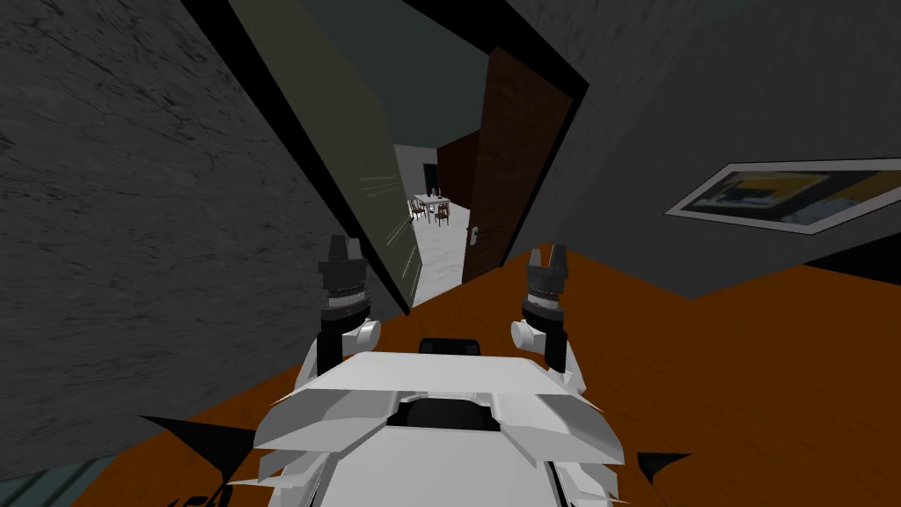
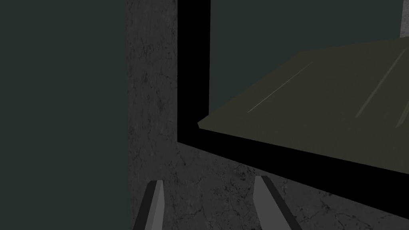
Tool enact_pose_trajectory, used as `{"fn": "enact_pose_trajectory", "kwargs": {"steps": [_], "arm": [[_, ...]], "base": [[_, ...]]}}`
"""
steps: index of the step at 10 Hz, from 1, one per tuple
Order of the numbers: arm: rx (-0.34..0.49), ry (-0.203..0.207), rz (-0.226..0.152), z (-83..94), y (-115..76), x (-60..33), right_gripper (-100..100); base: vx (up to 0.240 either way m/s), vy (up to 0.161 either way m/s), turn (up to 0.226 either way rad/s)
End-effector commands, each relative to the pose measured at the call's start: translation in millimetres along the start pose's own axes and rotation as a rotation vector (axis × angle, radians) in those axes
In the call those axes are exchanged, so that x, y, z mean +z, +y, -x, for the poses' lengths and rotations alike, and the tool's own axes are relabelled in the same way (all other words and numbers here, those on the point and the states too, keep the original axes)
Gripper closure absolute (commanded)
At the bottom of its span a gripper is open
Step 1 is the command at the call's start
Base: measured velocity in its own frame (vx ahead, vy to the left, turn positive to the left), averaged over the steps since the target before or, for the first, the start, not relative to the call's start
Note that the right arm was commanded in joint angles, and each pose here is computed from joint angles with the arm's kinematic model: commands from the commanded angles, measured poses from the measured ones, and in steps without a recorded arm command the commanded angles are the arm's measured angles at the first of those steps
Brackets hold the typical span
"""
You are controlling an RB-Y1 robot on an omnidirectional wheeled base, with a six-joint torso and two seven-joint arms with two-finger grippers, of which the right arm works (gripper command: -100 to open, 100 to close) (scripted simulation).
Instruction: Push the door open
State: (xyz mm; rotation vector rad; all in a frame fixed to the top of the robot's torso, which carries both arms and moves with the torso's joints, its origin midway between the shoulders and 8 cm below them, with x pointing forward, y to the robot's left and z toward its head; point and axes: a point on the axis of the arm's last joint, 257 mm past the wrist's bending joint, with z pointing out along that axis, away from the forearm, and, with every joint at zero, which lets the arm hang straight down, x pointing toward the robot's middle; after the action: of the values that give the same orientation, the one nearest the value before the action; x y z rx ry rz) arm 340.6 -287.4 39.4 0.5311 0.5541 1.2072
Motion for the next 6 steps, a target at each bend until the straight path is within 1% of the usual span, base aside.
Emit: {"fn": "enact_pose_trajectory", "kwargs": {"steps": [1,4,6], "arm": [[0.016,0.012,-0.022,-6.2,-14.7,-1.1,-100],[0.047,0.036,-0.067,-20.0,-44.5,-2.4,-100],[0.069,0.053,-0.091,-30.3,-62.1,-1.5,-100]], "base": [[0.063,-0.085,0.052],[0.074,-0.105,0.052],[0.072,-0.103,0.061]]}}
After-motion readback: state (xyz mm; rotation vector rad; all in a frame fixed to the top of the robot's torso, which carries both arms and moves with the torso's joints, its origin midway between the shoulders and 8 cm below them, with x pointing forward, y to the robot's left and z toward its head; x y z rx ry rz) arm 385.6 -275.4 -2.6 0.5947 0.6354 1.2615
